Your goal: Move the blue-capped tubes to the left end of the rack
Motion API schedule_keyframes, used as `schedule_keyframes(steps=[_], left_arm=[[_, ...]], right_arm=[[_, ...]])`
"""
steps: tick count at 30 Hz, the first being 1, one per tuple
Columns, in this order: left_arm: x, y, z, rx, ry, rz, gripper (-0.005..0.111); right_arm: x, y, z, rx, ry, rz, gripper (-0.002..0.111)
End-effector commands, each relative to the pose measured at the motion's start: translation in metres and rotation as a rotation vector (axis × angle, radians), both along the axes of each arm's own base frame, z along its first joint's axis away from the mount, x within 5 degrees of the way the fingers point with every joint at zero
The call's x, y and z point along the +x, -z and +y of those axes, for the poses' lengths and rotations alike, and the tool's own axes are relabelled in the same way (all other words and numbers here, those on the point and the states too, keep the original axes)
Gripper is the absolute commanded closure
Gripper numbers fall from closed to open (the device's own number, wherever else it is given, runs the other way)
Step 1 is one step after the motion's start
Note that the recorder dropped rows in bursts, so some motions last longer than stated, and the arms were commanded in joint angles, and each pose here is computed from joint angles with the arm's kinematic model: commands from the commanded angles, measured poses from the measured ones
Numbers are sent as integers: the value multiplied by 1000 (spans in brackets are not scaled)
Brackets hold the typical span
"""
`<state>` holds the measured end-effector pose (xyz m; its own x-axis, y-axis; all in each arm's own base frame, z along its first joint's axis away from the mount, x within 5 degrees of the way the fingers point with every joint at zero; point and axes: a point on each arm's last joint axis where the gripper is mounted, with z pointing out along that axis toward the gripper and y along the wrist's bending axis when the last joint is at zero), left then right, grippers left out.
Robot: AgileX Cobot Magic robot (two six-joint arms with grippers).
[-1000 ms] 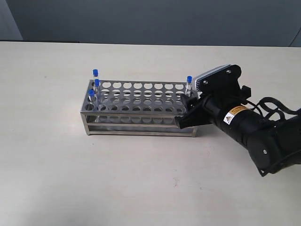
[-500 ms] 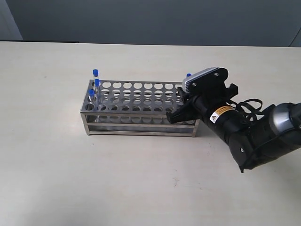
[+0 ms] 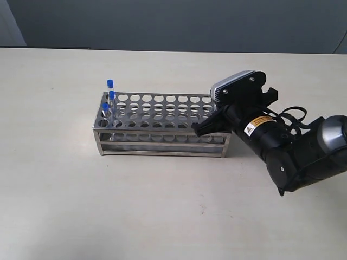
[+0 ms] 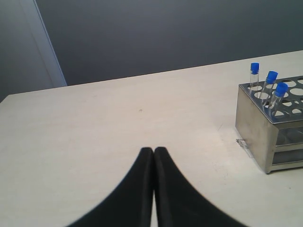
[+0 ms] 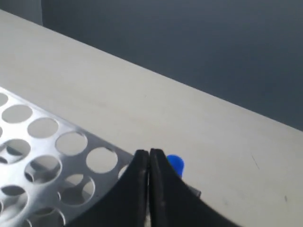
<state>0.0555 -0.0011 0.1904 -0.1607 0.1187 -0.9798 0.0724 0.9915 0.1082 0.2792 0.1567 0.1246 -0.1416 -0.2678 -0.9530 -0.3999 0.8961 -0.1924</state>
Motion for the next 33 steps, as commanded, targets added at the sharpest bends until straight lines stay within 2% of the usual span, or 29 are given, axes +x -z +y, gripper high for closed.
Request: schedule_keyframes(steps=[1, 10, 26, 33], left_arm=[[0, 0, 0, 1, -1, -5, 106], [0, 0, 0, 1, -1, -5, 106], [0, 0, 0, 1, -1, -5, 106], [0, 0, 0, 1, -1, -5, 106]], right_arm=[[0, -20, -1, 23, -5, -64, 106], [-4, -39, -2, 37, -18, -55, 106], [-15, -80, -1, 63, -86, -143, 106], [-26, -89, 11, 81, -141, -163, 106]])
